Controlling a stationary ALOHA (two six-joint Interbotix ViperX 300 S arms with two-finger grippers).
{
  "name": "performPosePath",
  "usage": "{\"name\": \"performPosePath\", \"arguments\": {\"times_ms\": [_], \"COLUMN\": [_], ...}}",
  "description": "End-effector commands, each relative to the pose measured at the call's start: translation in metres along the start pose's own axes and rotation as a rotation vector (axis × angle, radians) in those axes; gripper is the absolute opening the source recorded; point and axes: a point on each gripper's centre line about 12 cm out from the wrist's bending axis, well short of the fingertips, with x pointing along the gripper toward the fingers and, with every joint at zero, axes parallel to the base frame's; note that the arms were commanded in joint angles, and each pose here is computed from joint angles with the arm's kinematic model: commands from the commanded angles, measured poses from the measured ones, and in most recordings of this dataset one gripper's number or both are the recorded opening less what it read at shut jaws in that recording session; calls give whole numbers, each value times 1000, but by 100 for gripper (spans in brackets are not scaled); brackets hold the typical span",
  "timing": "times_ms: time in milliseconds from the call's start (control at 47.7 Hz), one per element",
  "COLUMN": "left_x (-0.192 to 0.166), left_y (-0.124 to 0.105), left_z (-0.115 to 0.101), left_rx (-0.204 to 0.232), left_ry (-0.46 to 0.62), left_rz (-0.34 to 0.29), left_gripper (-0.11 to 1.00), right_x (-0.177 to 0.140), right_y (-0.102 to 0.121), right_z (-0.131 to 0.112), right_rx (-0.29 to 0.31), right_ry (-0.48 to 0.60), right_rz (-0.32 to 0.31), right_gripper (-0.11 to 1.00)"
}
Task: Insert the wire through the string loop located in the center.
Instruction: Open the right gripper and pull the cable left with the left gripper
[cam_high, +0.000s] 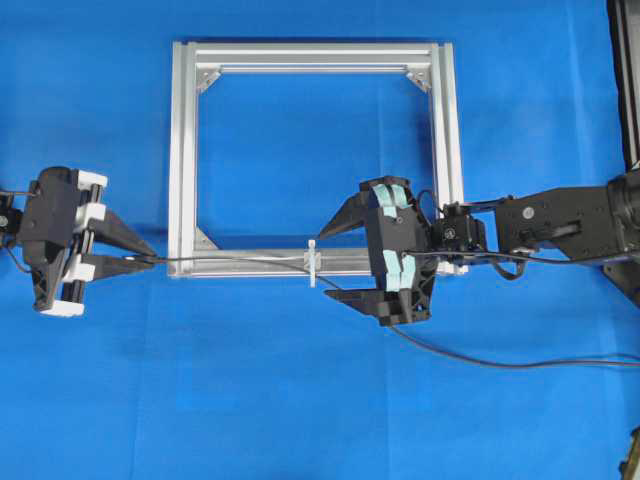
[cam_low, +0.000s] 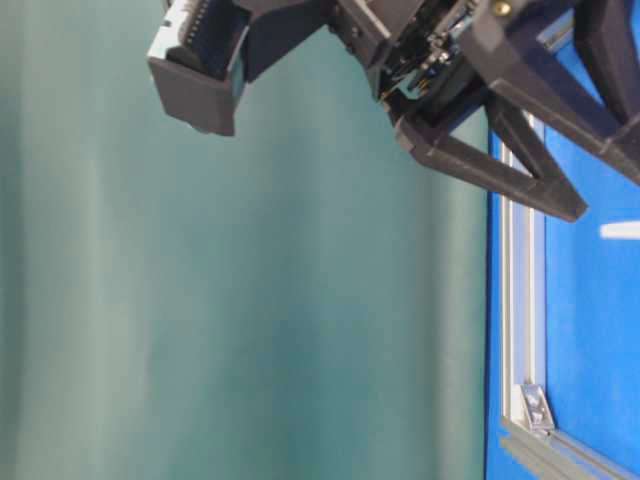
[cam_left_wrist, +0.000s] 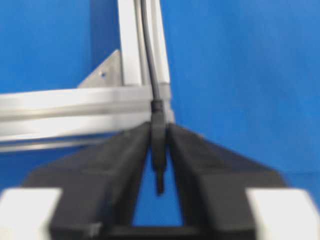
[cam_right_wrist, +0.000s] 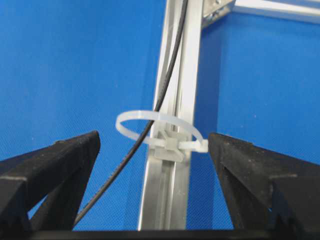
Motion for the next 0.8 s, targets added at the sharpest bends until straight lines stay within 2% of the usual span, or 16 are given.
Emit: {"name": "performPosePath", "arguments": {"times_ms": [0, 168, 251, 440, 524, 775], "left_x": [-1, -4, -8, -15, -18, -25], "left_y": [3, 12, 17, 17, 16, 14], "left_z": [5, 2, 1, 7, 16, 38], "left_rx": [-22, -55, -70, -75, -76, -74], "left_ry": [-22, -18, -22, -61, -94, -134], "left_rz": [12, 47, 63, 62, 57, 46], "left_gripper": [31, 80, 92, 93, 93, 93], "right_x": [-6, -7, -7, -7, -9, -29], "right_y": [2, 3, 3, 3, 3, 6], "right_z": [16, 17, 18, 15, 18, 39], "right_rx": [0, 0, 0, -1, -1, 1], "right_ry": [-46, -29, -27, -9, -9, -25], "right_rz": [7, 9, 9, 8, 9, 20], "right_gripper": [93, 93, 93, 93, 93, 93]}}
